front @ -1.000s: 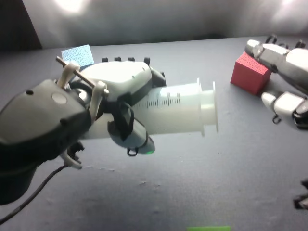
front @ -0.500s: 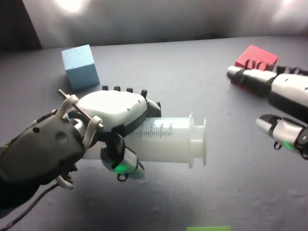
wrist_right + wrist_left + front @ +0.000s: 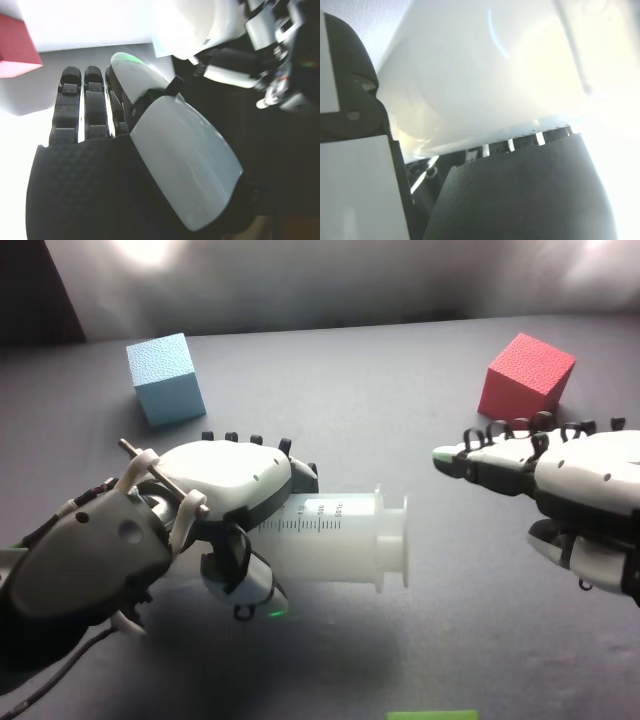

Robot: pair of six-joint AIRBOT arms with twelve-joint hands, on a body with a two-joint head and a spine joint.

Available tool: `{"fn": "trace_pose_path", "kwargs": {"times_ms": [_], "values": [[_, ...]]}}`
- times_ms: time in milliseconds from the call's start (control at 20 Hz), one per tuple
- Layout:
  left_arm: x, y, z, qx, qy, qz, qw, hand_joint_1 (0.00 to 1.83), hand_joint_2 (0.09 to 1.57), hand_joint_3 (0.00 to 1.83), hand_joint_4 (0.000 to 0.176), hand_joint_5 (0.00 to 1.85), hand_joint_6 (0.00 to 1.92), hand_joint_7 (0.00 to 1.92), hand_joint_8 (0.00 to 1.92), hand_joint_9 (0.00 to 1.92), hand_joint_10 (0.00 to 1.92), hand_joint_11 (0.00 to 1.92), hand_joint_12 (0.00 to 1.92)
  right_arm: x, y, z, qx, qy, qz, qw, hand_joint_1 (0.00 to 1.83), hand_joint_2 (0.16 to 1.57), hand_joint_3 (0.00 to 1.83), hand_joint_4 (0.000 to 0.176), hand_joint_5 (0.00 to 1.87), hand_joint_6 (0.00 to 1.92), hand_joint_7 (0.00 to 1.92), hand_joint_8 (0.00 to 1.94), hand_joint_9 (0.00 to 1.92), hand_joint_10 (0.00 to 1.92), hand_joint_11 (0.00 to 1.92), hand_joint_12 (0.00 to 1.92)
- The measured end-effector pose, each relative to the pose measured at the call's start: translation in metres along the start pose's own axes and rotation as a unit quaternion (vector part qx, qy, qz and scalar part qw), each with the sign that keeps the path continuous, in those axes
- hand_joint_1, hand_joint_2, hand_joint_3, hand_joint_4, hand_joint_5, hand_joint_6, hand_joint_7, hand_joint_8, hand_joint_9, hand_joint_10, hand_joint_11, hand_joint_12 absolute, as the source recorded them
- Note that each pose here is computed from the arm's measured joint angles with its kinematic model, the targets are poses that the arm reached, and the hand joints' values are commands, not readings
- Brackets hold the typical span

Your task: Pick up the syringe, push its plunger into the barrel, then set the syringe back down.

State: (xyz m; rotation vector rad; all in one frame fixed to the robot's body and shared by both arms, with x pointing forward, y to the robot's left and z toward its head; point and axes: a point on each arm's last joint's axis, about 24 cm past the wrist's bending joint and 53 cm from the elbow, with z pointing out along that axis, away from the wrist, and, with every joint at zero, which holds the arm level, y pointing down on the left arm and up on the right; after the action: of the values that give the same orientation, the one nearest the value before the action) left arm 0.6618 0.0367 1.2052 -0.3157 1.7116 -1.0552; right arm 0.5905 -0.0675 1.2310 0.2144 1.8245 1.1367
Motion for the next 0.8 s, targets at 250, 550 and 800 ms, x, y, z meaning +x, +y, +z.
{"fn": "trace_pose_path", "kwargs": {"times_ms": [250,550,800], "values": [[0.0015,0.0065,-0.0011,-0.008,-0.003,-0.002,1.0000,1.35,1.21,0.01,0.000,0.61,1.37,0.83,1.20,0.79,1.47,0.47,1.10,-0.0052,-0.0039,-0.0005,0.003,-0.003,-0.010,0.9999,1.22,1.54,0.00,0.000,0.03,0.00,0.00,0.00,0.00,0.00,0.00,0.00],[-0.0015,0.0077,-0.0018,-0.010,-0.011,0.000,0.9999,0.78,0.91,0.00,0.000,0.10,0.00,0.12,0.00,0.12,0.00,0.00,0.56,-0.0076,-0.0052,-0.0013,0.004,-0.006,-0.011,0.9999,1.16,1.55,0.00,0.000,0.02,0.00,0.00,0.00,0.00,0.00,0.01,0.01],[0.0026,0.0049,-0.0040,-0.008,-0.007,-0.003,0.9999,0.61,0.76,0.00,0.000,0.00,0.00,0.03,0.00,0.03,0.00,0.00,0.35,-0.0090,-0.0057,-0.0016,0.005,-0.008,-0.011,0.9999,1.16,1.55,0.00,0.000,0.04,0.01,0.01,0.00,0.01,0.00,0.02,0.02]]}}
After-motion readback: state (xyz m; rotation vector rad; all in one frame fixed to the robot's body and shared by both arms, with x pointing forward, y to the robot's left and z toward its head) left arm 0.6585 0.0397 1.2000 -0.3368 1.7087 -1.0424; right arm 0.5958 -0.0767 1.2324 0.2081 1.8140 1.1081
